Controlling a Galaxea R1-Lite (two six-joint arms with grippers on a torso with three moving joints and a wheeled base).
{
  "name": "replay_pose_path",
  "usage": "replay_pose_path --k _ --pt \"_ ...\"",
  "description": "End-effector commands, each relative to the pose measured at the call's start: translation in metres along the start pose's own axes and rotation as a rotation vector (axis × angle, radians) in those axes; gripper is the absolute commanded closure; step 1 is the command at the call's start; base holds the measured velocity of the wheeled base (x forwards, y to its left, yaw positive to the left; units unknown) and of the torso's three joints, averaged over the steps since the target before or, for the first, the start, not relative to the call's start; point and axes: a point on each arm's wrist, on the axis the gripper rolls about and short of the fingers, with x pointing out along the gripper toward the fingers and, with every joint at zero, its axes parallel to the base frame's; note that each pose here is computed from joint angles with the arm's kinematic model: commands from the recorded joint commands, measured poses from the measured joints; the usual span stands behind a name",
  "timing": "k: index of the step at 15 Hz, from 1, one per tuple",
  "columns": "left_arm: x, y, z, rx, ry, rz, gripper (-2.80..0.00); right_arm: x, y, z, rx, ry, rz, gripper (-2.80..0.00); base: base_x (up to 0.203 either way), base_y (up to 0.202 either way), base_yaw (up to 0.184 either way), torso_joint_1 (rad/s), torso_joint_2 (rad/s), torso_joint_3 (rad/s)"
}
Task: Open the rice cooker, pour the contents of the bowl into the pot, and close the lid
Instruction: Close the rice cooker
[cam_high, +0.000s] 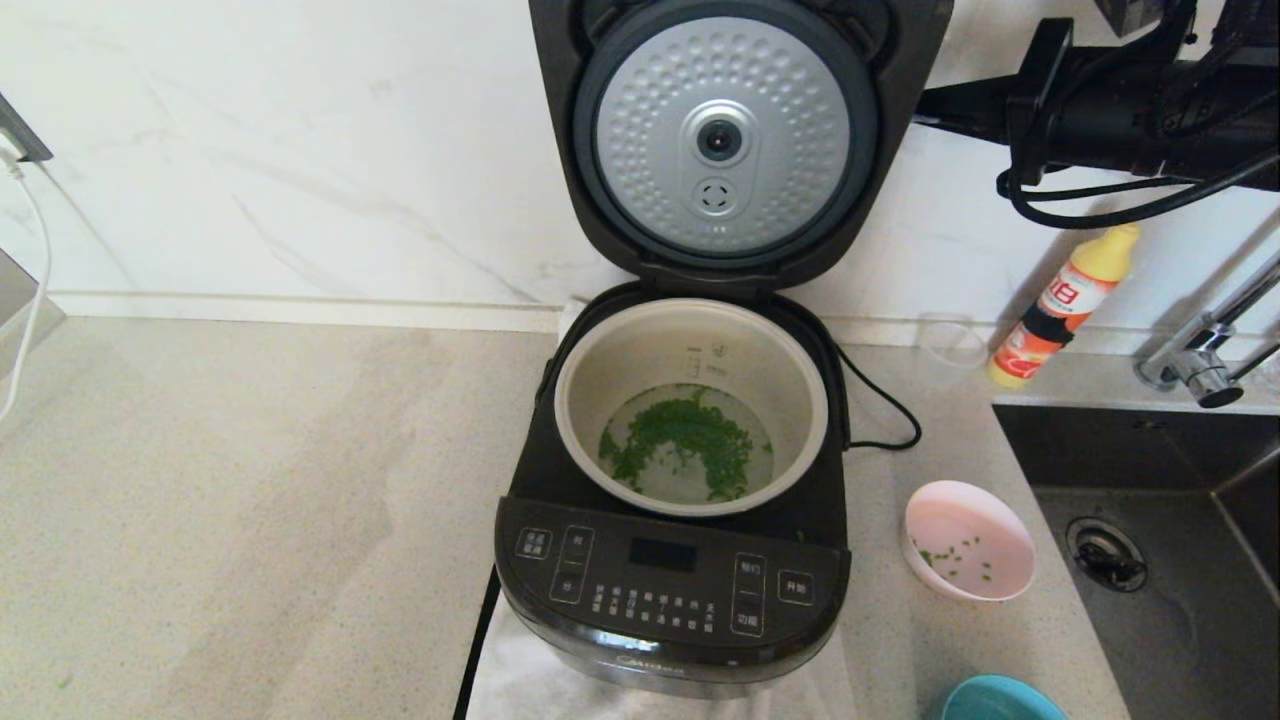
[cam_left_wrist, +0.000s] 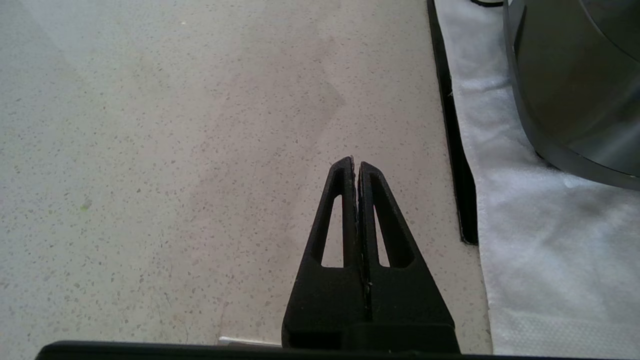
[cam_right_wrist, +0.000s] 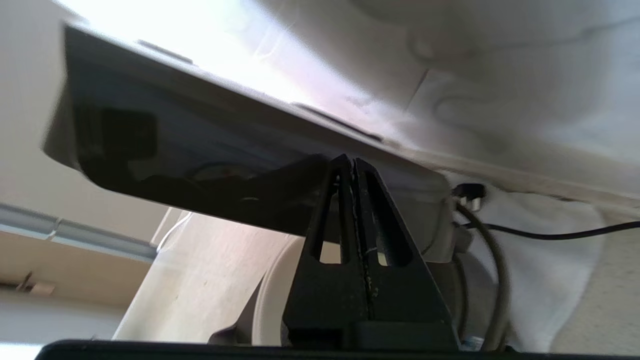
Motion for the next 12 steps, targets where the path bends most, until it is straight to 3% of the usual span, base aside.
replay_pose_path --k 1,12 --pt "0.0006 0.0000 -0.0025 0.000 0.008 0.001 0.00 0.0093 -0.0036 -0.0063 0.013 0.026 0.017 0.00 0.000 0.000 0.000 0.000 0.00 0.000" --pt "0.0006 0.0000 -0.0025 0.000 0.008 0.001 0.00 0.0146 -0.0022 -0.0046 -0.003 0.021 0.055 0.00 0.000 0.000 0.000 0.000 0.00 0.000"
